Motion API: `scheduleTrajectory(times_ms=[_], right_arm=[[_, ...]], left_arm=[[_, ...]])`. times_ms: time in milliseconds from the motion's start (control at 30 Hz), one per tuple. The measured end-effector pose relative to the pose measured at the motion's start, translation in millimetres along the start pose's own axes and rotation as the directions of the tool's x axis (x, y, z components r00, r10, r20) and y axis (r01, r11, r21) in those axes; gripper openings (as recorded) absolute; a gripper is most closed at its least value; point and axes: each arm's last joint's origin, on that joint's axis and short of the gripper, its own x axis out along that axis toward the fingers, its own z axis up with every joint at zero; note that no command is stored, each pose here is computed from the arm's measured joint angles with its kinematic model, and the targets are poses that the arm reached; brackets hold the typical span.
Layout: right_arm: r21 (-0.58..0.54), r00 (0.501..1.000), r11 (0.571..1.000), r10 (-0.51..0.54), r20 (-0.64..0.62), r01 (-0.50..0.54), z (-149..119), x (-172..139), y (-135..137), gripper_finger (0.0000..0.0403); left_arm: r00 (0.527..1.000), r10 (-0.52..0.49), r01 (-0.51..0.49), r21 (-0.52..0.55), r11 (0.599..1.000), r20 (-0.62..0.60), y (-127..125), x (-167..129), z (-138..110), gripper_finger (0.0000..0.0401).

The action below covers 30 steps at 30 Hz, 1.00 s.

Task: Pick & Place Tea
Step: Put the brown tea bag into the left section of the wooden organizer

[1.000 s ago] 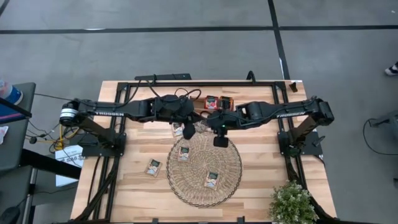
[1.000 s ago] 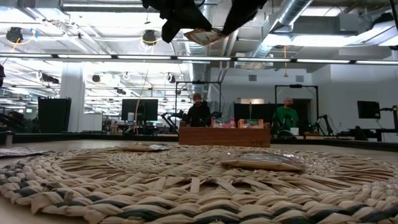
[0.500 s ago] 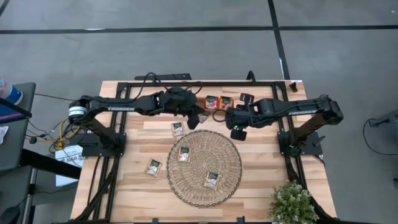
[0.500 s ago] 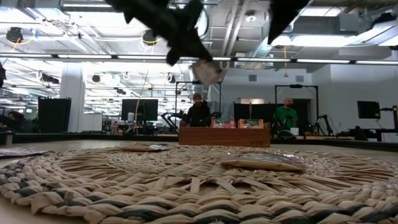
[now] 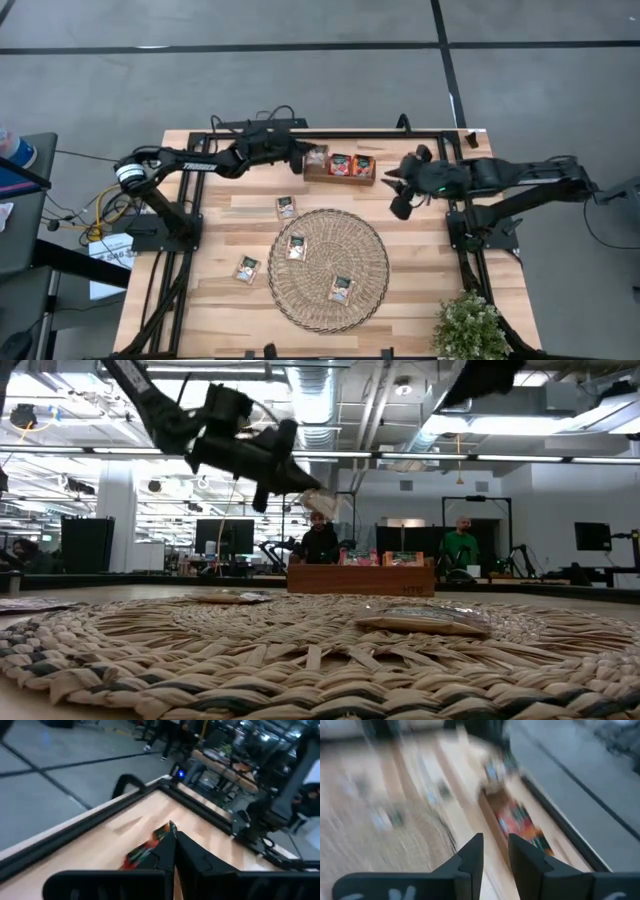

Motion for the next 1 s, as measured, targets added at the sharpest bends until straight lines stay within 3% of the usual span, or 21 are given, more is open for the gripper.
scheduleTrajectory(times_ms=[167,300,467,767,1000], right_arm=[[0.134,0.974,0.989,0.035,0.222,-0.066,-7,-20,-13,0.0082],[0.186,0.962,0.979,0.035,0.270,-0.088,-11,-26,-18,0.0082],[0.200,0.967,0.976,0.034,0.253,-0.087,-13,-23,-17,0.0082],[0.165,0.979,0.984,0.030,0.199,-0.064,-13,-7,-9,0.0082],[0.145,0.976,0.988,0.026,0.216,-0.058,-21,-12,-16,0.0082]], left_arm=[[1.000,0.019,-0.019,-0.050,0.999,0.006,24,4,-14,0.0000],[1.000,0.018,-0.016,-0.075,0.997,0.024,32,14,-26,0.0000],[0.999,0.039,-0.036,-0.118,0.992,0.029,40,22,-38,0.0000],[0.994,0.104,-0.102,-0.080,0.992,0.019,45,24,-43,0.0000],[0.996,0.091,-0.090,-0.099,0.991,0.010,45,25,-43,0.0000]])
